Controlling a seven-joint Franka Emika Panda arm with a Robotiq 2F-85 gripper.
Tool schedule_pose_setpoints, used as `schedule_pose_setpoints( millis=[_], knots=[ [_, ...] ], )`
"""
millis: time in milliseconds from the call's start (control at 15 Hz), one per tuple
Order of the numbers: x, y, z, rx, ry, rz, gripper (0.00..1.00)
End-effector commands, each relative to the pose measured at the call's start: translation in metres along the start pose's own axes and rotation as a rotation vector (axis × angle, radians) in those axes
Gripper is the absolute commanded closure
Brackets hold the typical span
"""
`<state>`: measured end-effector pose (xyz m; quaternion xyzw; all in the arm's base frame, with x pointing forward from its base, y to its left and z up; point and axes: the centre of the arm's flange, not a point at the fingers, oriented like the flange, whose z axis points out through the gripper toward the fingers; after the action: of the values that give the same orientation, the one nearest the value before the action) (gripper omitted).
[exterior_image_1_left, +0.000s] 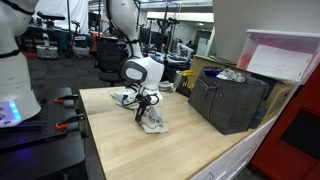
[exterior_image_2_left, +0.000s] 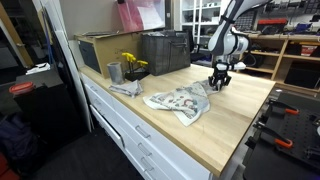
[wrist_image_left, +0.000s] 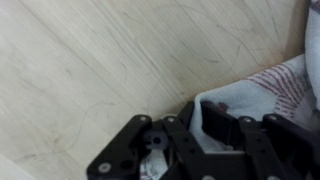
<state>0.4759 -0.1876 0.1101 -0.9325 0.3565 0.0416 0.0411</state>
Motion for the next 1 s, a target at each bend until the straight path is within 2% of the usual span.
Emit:
schedule_pose_setpoints(
  millis=[0,200,333,533,733,800,867,933],
  knots=[
    [0.003,0.030,-0.039,-0.023,-0.023,-0.041,0.97],
    [0.011,0.064,-0.065,-0.092,-0.082,-0.067,0.97],
    [0.014,0.089,-0.080,-0.178,-0.090,-0.060,0.97],
    [0.023,0.118,-0.100,-0.358,-0.007,-0.062,0.97],
    [0.025,0.131,-0.109,-0.527,0.075,-0.098,0.97],
    [0.023,0.130,-0.109,-0.553,0.085,-0.111,0.77],
    [0.021,0.127,-0.110,-0.558,0.084,-0.118,0.62],
    [0.017,0.121,-0.109,-0.551,0.076,-0.127,0.55]
  ],
)
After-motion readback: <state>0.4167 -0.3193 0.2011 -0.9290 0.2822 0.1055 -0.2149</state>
